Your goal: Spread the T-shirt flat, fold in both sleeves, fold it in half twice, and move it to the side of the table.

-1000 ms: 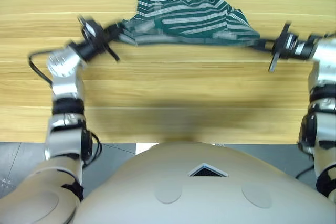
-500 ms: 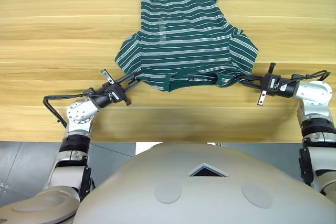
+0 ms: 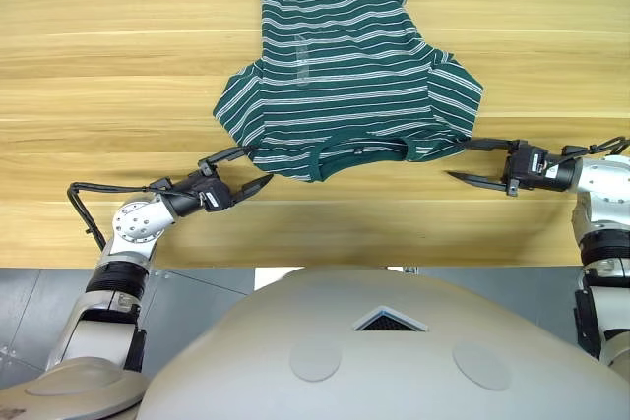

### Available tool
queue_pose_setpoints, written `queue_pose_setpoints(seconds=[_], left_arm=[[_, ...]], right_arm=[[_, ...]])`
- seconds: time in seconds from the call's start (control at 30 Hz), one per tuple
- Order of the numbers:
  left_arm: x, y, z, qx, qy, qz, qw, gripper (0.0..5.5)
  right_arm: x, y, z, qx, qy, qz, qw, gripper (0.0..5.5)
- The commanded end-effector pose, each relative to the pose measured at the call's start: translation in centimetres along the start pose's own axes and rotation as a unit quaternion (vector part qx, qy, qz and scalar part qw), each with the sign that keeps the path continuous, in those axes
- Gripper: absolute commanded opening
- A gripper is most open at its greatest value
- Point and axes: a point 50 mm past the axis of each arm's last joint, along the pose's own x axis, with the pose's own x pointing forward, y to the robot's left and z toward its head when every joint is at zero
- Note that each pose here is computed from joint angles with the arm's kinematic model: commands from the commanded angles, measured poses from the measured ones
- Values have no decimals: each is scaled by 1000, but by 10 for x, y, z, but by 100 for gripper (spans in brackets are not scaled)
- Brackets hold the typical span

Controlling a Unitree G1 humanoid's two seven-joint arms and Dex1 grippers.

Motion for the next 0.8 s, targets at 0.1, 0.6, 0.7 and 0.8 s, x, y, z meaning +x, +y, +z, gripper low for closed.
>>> queue_pose_setpoints(seconds=[0.1,0.6,0.7,0.8], left_arm=[[-23,-27,-13,-54,82,-71,993,357],[-84,40,6,-303,-18,303,903,357],[-71,28,-11,-379,43,351,855,357],[-53,28,-18,-423,52,387,818,357]], right_arm=[[-32,-30,37,-42,-59,-49,996,250],[172,-94,63,-11,15,-18,1000,250],[180,-79,38,11,66,24,997,250],[169,-53,17,10,96,115,989,250]])
